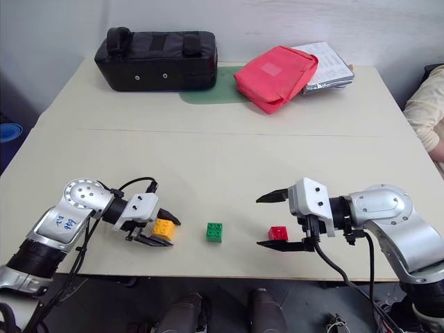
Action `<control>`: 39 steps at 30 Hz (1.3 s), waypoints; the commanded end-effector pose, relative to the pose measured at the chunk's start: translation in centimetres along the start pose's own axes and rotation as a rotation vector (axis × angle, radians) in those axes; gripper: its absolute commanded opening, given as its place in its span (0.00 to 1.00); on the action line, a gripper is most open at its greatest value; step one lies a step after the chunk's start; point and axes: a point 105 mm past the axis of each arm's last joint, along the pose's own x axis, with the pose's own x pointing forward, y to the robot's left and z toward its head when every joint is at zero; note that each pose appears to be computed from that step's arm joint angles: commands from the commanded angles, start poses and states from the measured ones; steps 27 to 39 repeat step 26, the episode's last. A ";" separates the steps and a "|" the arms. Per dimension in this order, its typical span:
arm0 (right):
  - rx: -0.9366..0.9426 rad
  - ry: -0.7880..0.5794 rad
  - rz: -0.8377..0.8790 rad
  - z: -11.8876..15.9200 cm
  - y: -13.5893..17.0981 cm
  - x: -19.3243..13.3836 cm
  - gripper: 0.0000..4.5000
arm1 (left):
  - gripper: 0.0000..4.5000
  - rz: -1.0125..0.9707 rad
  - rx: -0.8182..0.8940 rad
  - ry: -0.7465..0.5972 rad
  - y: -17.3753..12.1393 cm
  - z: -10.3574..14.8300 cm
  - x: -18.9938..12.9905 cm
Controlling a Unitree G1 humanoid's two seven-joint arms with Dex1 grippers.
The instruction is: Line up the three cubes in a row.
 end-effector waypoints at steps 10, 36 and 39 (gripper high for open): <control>-0.011 0.014 -0.012 0.2 0.2 -1.4 1.00 | 1.00 0.014 -0.056 -0.069 -1.4 0.7 -3.3; 0.257 0.139 -0.283 -4.8 2.6 -12.9 1.00 | 1.00 0.235 -0.239 0.002 -4.6 -0.4 -13.8; 0.257 0.139 -0.283 -4.8 2.6 -12.9 1.00 | 1.00 0.235 -0.239 0.002 -4.6 -0.4 -13.8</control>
